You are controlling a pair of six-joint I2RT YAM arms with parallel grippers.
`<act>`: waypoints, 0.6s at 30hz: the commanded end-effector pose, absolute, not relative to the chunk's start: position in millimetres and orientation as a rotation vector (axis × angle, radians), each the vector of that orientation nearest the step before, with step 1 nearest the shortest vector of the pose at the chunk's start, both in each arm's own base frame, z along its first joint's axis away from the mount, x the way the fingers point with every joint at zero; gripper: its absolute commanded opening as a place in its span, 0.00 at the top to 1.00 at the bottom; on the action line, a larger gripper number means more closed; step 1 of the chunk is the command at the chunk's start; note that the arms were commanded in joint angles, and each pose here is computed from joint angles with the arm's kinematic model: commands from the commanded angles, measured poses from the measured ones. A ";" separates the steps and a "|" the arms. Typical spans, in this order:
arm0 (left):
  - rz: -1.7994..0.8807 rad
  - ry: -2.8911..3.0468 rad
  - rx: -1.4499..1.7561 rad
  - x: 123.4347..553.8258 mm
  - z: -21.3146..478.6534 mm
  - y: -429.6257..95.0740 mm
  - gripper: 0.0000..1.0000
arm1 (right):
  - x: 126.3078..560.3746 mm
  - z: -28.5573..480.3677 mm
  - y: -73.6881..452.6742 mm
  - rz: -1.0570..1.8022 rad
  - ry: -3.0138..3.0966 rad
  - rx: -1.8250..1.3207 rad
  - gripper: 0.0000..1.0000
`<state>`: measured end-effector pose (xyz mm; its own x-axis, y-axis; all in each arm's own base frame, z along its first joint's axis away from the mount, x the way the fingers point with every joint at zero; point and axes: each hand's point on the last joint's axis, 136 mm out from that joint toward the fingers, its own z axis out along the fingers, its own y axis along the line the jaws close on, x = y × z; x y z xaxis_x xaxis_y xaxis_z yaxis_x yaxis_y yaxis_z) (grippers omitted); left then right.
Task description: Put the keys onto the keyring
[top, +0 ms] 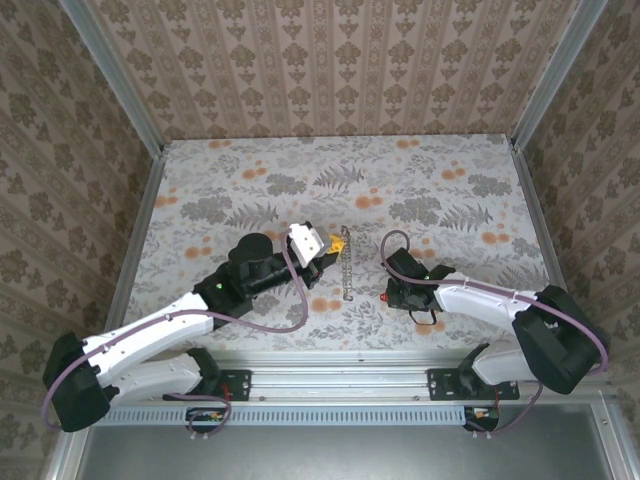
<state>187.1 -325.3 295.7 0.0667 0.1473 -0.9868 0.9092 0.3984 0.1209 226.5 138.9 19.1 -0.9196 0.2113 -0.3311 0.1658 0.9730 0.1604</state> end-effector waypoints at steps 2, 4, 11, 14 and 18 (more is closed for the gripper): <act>-0.793 1.350 0.982 184.6 313.0 -324.0 1.00 | 225.8 24.3 131.2 0.150 2.735 0.269 0.83; -0.796 1.349 0.981 184.5 313.8 -324.1 1.00 | 225.5 26.1 129.8 0.148 2.729 0.270 0.85; -0.801 1.351 0.978 184.6 314.3 -324.3 1.00 | 222.8 23.4 126.6 0.136 2.734 0.274 0.93; -0.804 1.353 0.980 184.1 313.7 -324.7 1.00 | 223.3 23.8 128.2 0.147 2.733 0.274 0.73; -0.803 1.352 0.982 184.4 313.2 -325.2 1.00 | 225.6 25.8 130.3 0.157 2.726 0.271 0.67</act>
